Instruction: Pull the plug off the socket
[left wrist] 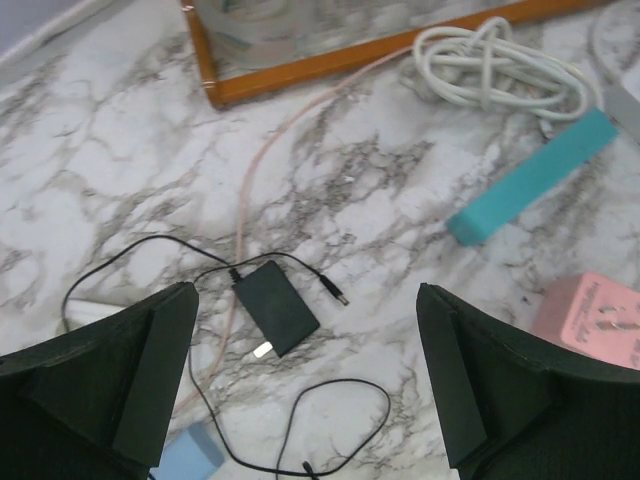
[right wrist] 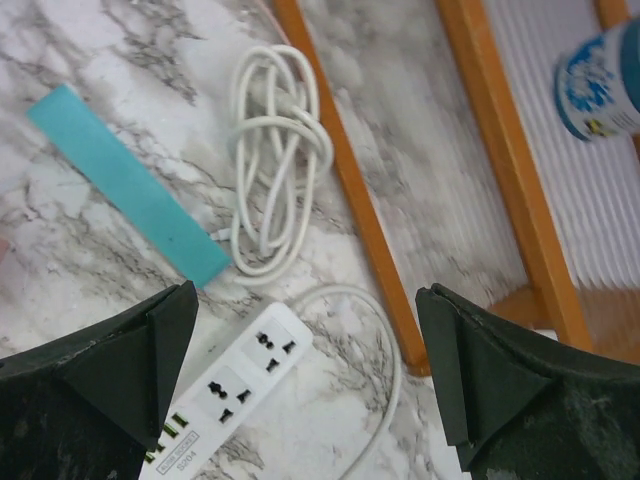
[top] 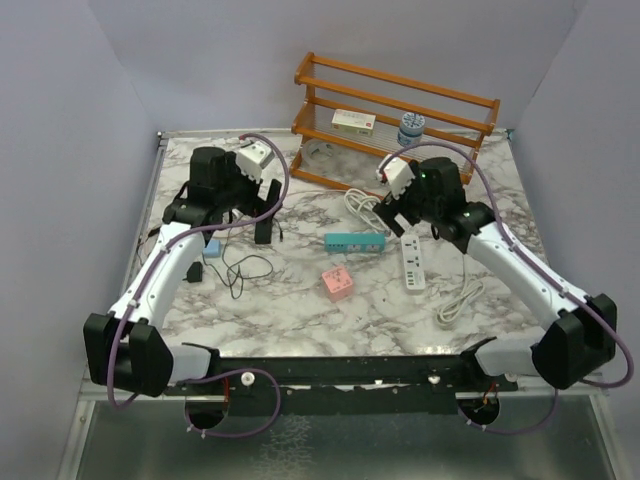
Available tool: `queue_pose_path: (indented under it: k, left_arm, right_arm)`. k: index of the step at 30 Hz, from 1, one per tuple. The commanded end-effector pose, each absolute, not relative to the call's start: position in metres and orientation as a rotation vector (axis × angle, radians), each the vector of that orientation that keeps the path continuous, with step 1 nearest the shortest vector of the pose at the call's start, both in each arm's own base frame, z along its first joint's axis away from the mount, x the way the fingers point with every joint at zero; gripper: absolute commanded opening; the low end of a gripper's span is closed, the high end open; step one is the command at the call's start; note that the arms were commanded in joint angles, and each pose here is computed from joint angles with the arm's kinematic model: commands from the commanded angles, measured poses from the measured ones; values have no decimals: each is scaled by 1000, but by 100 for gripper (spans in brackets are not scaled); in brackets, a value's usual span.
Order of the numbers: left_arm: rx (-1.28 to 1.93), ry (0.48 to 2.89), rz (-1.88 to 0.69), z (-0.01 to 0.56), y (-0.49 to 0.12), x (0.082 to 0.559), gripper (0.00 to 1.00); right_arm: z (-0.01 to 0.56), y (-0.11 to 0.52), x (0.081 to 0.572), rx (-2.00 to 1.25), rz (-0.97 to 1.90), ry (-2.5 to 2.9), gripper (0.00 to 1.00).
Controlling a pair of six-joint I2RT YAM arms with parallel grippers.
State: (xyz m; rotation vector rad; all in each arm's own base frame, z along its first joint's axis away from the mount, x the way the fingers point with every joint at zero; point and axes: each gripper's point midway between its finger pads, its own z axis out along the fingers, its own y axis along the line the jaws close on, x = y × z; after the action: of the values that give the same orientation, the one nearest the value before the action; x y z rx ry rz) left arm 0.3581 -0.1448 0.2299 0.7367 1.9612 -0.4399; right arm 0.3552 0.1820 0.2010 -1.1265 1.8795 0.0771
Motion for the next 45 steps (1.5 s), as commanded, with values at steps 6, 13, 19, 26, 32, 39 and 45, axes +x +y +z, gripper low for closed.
queue_pose_path:
  k: [6,13,19,26,32,39,45]
  left_arm:
    - [370,1789,-125,282,-86,390,99]
    - [175,1679,-147,290,-65,365,99]
    - [276,1606,-187,305,-66,347,99]
    - [307,1588,-156,312,-60,335,99]
    - [307,1613,-178,306,-62,332,99]
    - [313,1630,-184,300,-63,333,99]
    - [318,1635,-197,298,-65,333,99]
  right_arm:
    - [259,111,352,-576,-6,1840,100]
    - [285,62,344,-333,31,1734,100]
    - [301,25,335,-224,-133,1664,100]
    - [300,50,318,-396,-22,1650,100]
    - [296,52,317,-421,-3,1661,100]
    - [296,45,319,-403,-40,1662,100]
    - [296,43,319,-398,-55,1657,100]
